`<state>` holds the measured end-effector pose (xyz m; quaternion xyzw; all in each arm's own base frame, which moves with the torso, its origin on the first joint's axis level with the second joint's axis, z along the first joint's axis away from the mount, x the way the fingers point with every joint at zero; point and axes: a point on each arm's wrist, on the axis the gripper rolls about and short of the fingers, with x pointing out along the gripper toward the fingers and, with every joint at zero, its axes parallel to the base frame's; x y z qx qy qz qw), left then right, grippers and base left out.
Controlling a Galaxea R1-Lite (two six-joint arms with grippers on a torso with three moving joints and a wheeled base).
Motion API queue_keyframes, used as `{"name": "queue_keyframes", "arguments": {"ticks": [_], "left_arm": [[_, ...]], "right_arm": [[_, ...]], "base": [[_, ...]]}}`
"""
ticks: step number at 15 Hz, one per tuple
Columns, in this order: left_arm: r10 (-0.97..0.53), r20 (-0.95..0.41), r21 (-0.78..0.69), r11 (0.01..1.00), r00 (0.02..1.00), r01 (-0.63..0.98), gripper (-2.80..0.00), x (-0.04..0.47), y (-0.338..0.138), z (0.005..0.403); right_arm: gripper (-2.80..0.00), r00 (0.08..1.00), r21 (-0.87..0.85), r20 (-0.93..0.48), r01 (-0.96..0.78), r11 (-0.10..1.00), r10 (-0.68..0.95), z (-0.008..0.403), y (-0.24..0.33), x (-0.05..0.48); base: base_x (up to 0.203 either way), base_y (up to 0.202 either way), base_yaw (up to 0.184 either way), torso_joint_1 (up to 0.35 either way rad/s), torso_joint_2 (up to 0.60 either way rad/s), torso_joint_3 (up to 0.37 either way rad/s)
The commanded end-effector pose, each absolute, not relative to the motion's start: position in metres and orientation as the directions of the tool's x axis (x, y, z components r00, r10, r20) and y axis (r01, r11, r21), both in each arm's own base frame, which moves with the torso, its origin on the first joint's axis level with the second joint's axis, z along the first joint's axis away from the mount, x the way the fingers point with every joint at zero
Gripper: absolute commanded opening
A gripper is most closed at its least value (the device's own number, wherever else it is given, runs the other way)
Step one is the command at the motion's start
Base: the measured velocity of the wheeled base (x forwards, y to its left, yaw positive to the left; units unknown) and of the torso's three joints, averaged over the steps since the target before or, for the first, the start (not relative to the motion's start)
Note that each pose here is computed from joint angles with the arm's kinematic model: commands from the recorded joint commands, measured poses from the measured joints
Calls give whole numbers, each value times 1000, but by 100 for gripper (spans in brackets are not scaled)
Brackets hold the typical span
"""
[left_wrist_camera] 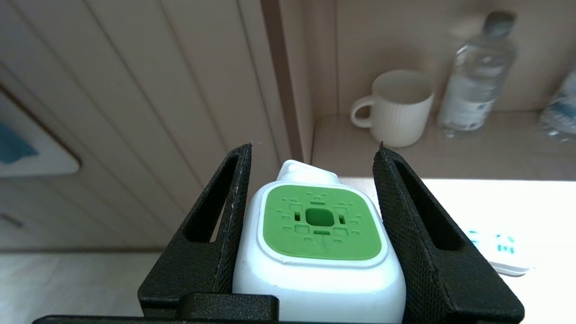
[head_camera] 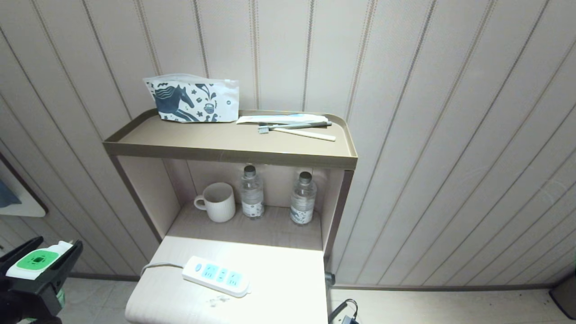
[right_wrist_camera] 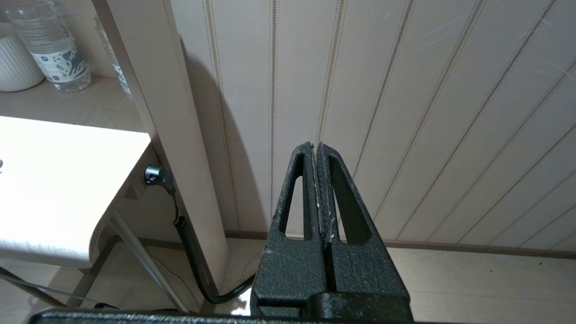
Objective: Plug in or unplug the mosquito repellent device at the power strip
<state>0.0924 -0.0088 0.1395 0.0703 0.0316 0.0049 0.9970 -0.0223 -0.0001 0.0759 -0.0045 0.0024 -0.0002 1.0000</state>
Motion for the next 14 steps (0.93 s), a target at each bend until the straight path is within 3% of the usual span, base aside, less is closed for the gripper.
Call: {"name": "queue_keyframes", "arguments": {"ticks": [1,7,14], "left_arm": [[-8,18,133,991,1000,6,-280,81,-6,147],[20,22,131,991,1000,-23,-280,64,-1,143],[24,71,141,989,997,-34,-280,8,1,119]], "right_arm": [[-280,1000,-9,-6,0,1000,0,76,0,-22],[-280,1000,-9,-6,0,1000,0,76,0,-22],[-280,1000,-9,-6,0,1000,0,76,0,-22]], "base": [[0,0,0,0,0,0],[0,0,0,0,0,0],[0,0,0,0,0,0]]}}
